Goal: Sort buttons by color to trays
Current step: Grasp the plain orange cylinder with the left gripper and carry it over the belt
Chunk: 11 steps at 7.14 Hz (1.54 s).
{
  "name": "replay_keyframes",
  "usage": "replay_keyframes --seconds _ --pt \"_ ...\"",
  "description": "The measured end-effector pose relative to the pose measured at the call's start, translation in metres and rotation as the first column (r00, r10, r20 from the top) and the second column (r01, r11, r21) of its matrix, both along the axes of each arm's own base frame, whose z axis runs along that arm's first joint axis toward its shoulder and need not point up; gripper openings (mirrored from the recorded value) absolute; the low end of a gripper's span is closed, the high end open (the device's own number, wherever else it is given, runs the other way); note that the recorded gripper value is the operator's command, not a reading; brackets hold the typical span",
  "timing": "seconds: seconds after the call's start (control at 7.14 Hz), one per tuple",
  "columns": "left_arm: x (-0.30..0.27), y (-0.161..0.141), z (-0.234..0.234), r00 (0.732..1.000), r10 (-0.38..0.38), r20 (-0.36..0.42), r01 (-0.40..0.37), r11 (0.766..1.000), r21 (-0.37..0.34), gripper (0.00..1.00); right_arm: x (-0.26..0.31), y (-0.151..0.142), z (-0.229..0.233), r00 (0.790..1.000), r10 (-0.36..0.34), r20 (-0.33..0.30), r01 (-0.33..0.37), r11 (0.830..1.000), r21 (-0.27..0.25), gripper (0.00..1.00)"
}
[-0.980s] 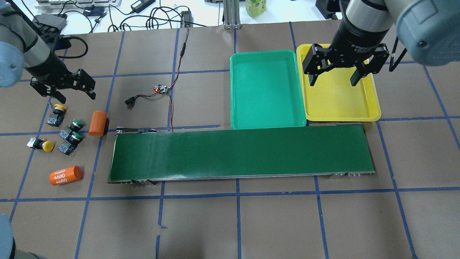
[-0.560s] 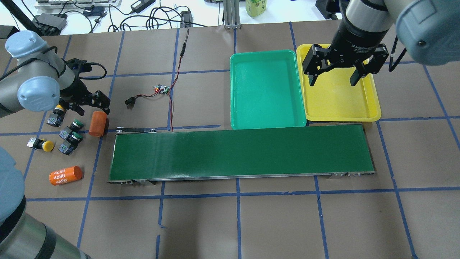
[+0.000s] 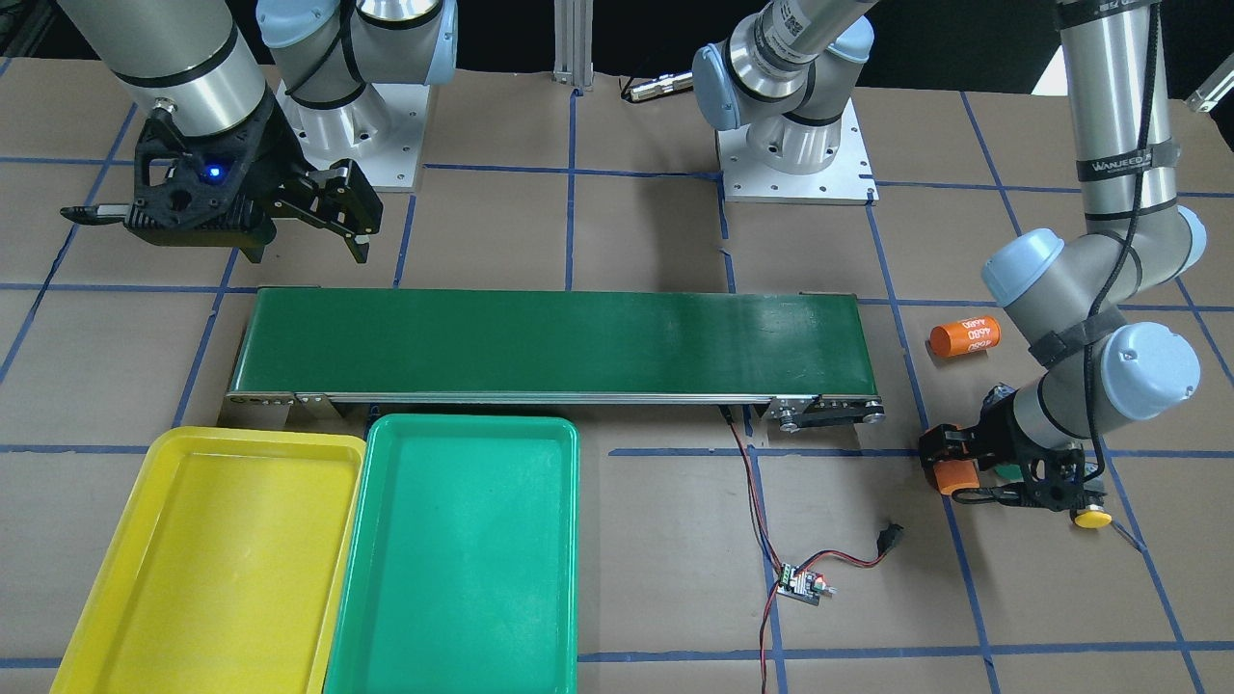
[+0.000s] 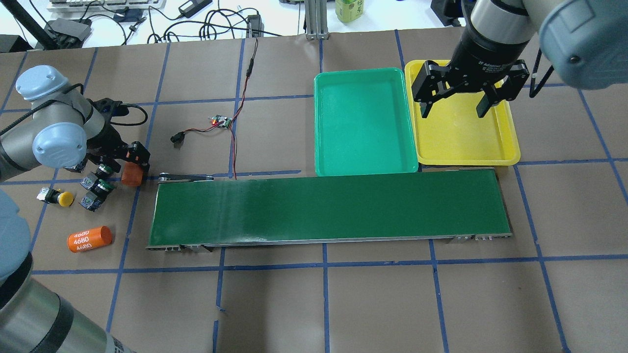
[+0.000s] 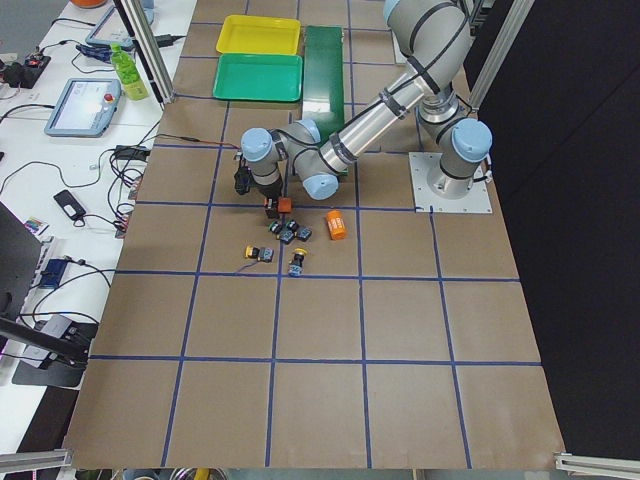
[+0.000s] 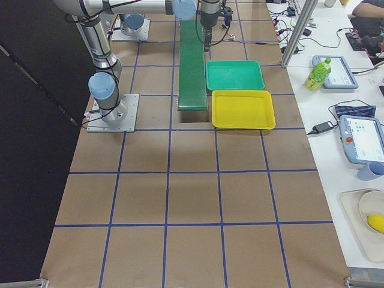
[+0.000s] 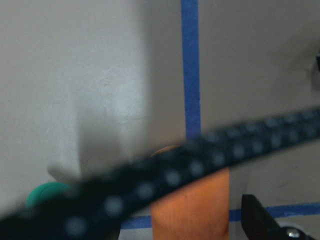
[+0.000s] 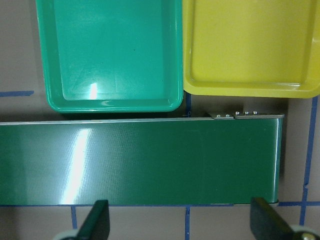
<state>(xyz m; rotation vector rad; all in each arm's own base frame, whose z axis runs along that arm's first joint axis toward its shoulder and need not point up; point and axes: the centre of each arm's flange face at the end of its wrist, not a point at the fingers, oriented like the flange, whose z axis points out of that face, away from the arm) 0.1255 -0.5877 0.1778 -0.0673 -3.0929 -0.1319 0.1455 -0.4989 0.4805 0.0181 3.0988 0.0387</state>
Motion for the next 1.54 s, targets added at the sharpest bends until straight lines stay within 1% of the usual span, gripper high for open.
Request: replay_keyframes --seconds 0.28,0.42,0.56,0.7,0.84,0.98,1.12,1.26,1.4,1.54 --pt "0.0 0.0 0.017 1.0 -0.007 0.011 0.007 1.0 -0.018 0.0 0.0 0.0 0.0 1.0 0.0 0.0 0.0 1.0 0.0 1.0" --pt "-0.004 0.001 0.035 1.0 -0.015 0.022 0.016 0.999 -0.031 0.0 0.0 0.0 0.0 1.0 0.0 0.0 0.0 1.0 0.0 1.0" --pt "-0.012 0.007 0.061 0.998 -0.048 0.034 0.049 0.998 -0.041 0.0 0.001 0.001 0.001 1.0 0.001 0.0 -0.001 1.0 -0.002 1.0" --pt "-0.022 0.019 0.093 0.991 -0.129 0.042 0.132 0.99 -0.052 0.0 0.001 0.001 0.001 1.0 0.002 0.0 -0.002 1.0 -0.003 1.0" --pt "-0.036 0.035 0.122 0.971 -0.236 0.037 0.237 0.97 -0.049 0.0 0.001 0.001 0.001 1.0 0.002 0.0 -0.002 1.0 -0.002 1.0" --pt "-0.061 0.052 0.141 0.937 -0.349 0.021 0.349 0.936 -0.035 0.0 0.001 0.001 0.001 1.0 0.003 0.0 -0.003 1.0 -0.002 1.0" --pt "-0.098 0.074 0.147 0.878 -0.479 0.001 0.479 0.878 -0.022 0.0 0.001 0.001 0.001 1.0 0.003 0.0 -0.003 1.0 -0.003 1.0" --pt "-0.138 0.103 0.14 0.807 -0.59 -0.021 0.59 0.807 -0.008 0.0 0.001 0.001 0.001 1.0 0.003 0.0 -0.003 1.0 -0.002 1.0" --pt "-0.171 0.128 0.132 0.729 -0.684 -0.031 0.684 0.729 -0.005 0.0 0.001 0.0 0.0 1.0 0.002 0.0 -0.002 1.0 -0.001 1.0" --pt "-0.19 0.144 0.13 0.644 -0.764 -0.032 0.764 0.645 -0.013 0.0 0.0 0.0 0.0 1.0 0.001 0.0 -0.001 1.0 0.001 1.0"
